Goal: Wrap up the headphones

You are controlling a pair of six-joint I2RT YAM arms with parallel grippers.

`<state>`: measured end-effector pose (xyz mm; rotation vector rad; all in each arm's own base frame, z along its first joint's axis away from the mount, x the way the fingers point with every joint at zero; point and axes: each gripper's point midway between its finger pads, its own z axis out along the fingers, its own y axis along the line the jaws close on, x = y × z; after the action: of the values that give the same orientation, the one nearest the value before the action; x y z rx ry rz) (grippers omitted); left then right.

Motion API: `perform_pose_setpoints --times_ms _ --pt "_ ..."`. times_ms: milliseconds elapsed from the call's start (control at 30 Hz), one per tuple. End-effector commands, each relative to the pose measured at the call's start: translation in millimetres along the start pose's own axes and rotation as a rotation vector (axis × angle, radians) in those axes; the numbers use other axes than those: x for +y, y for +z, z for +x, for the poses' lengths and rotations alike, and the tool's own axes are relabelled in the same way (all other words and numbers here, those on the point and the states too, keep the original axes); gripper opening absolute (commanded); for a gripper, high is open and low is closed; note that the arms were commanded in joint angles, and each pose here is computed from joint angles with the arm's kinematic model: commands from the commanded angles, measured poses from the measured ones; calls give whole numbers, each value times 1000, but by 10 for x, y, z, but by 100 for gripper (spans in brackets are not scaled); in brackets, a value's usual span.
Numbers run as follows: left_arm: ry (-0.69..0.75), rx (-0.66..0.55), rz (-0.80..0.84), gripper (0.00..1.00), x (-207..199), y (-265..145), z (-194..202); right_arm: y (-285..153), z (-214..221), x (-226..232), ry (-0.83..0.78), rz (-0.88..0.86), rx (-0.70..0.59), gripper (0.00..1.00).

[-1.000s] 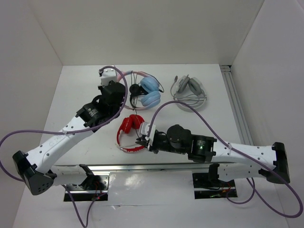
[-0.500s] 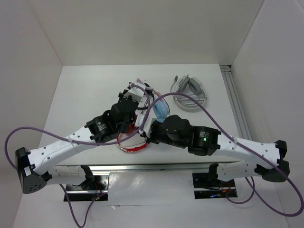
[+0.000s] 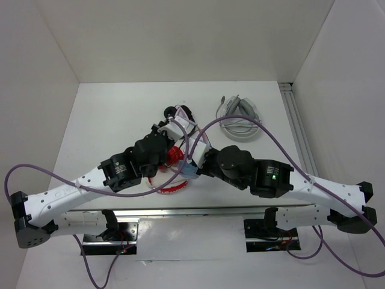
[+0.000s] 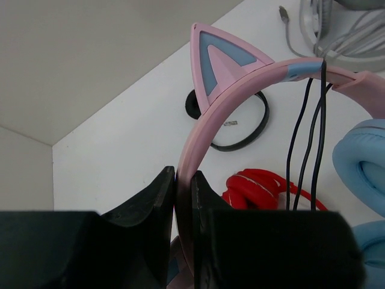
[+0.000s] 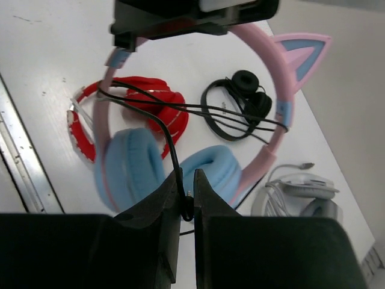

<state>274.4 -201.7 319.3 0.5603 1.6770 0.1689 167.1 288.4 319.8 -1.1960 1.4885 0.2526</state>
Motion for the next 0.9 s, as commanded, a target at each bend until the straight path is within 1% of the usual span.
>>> perform_pose_setpoints --times_ms 0,100,167,233,300,333,367,467,533,567,633,733,867 --pt "-33 -95 97 0 -12 -160 -320 -132 -105 -270 -3 102 -10 0" --pt "3 -109 152 0 -89 -224 -382 -109 -105 -235 -30 91 -6 0" --pt "36 -101 174 0 -113 -256 -370 -59 25 -168 -61 86 50 0" --pt "77 -98 193 0 -121 -271 -362 -57 71 -123 -87 93 79 0" --pt "99 -93 207 0 -125 -285 -354 -32 170 -74 -122 94 130 0" --pt "104 -103 215 0 -113 -306 -373 -46 160 -67 -128 102 129 0" --pt "92 -119 220 0 -78 -346 -404 -41 218 -95 -143 125 160 0" --pt "85 -143 266 0 -93 -423 -417 -68 275 -126 -163 157 186 0" --pt "105 -135 278 0 -79 -455 -376 -98 267 -165 -158 173 183 0" --pt "96 -145 275 0 -53 -469 -426 -132 286 -200 -157 189 184 0" --pt "127 -138 305 0 -119 -485 -411 -167 260 -265 -145 220 175 0" --pt "152 -113 304 0 -164 -466 -371 -200 342 -334 -185 277 212 0" --pt "204 -102 377 0 -285 -489 -318 -208 404 -332 -203 296 232 0"
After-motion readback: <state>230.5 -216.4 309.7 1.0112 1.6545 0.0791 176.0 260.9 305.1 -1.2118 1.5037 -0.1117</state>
